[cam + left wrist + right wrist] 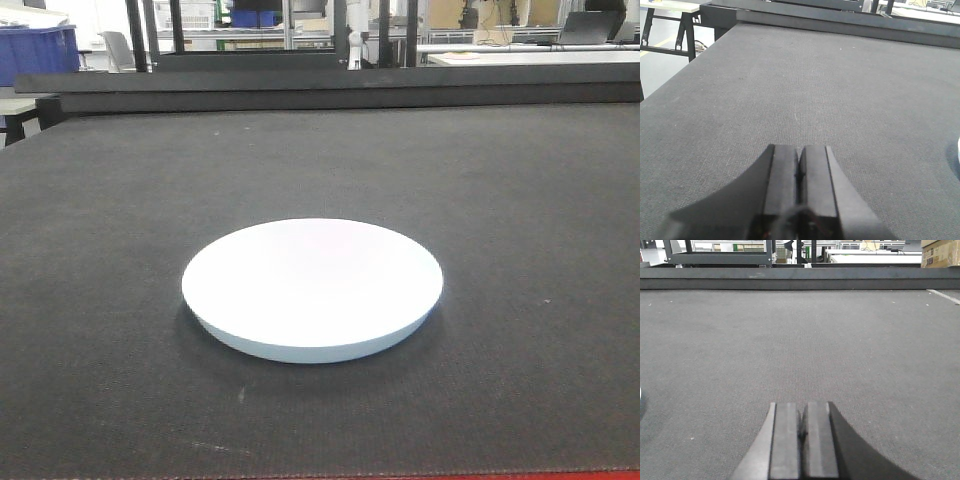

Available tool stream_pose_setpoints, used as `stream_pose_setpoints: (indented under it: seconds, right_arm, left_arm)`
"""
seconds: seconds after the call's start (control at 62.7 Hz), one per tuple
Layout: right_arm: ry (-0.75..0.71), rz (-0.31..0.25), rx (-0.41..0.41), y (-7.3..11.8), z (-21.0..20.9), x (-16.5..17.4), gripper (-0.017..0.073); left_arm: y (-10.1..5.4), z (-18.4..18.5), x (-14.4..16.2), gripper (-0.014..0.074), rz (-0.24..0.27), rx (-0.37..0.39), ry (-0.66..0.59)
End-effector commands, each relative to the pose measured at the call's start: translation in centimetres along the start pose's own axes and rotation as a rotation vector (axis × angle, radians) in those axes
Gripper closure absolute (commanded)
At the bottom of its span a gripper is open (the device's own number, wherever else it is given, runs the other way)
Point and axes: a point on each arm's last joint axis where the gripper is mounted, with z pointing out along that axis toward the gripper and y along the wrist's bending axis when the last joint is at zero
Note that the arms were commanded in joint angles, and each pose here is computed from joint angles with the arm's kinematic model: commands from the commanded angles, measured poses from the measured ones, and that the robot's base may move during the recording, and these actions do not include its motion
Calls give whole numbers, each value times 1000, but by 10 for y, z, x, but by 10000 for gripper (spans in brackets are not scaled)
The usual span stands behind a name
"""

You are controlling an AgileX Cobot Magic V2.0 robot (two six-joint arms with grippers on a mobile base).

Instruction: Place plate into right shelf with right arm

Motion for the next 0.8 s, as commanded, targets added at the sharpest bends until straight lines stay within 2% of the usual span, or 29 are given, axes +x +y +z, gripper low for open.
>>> stream_pose_setpoints:
  seconds: [0.0, 0.128, 0.367, 0.415, 0.463, 0.527, 0.559, 0.654, 0.686, 0.782]
  right_arm:
    - [-107, 1, -1, 0, -2, -12, 501]
    - [-117, 0, -2, 0, -2, -12, 501]
    - [-328, 9, -14, 1, -6, -31, 501]
    - [-356, 55, -23, 1, -7, -34, 501]
    - [-380, 133, -40, 2, -8, -37, 501]
    - [-399, 190, -56, 2, -11, -47, 501]
    - [-409, 179, -59, 4, -14, -59, 501]
    - [-382, 19, -37, 7, -28, -105, 501]
    - [-349, -8, -22, 7, -32, -121, 501]
    - [-213, 16, -17, 7, -29, -162, 501]
  left_arm:
    - [-1, 0, -4, 640, -8, 15, -77]
    - [-1, 0, -4, 640, -8, 15, -77]
    - [-1, 0, -4, 640, -8, 15, -77]
    - [-1, 0, -4, 640, -8, 15, -77]
    - [-1, 0, -4, 640, -8, 15, -77]
    - [-1, 0, -4, 640, -8, 15, -77]
    - [-1, 0, -4, 640, -8, 15, -77]
    - [-1, 0, -4, 640, -8, 15, -77]
    - [-1, 0, -4, 640, -8, 15, -77]
    - [-1, 0, -4, 640, -8, 15, -77]
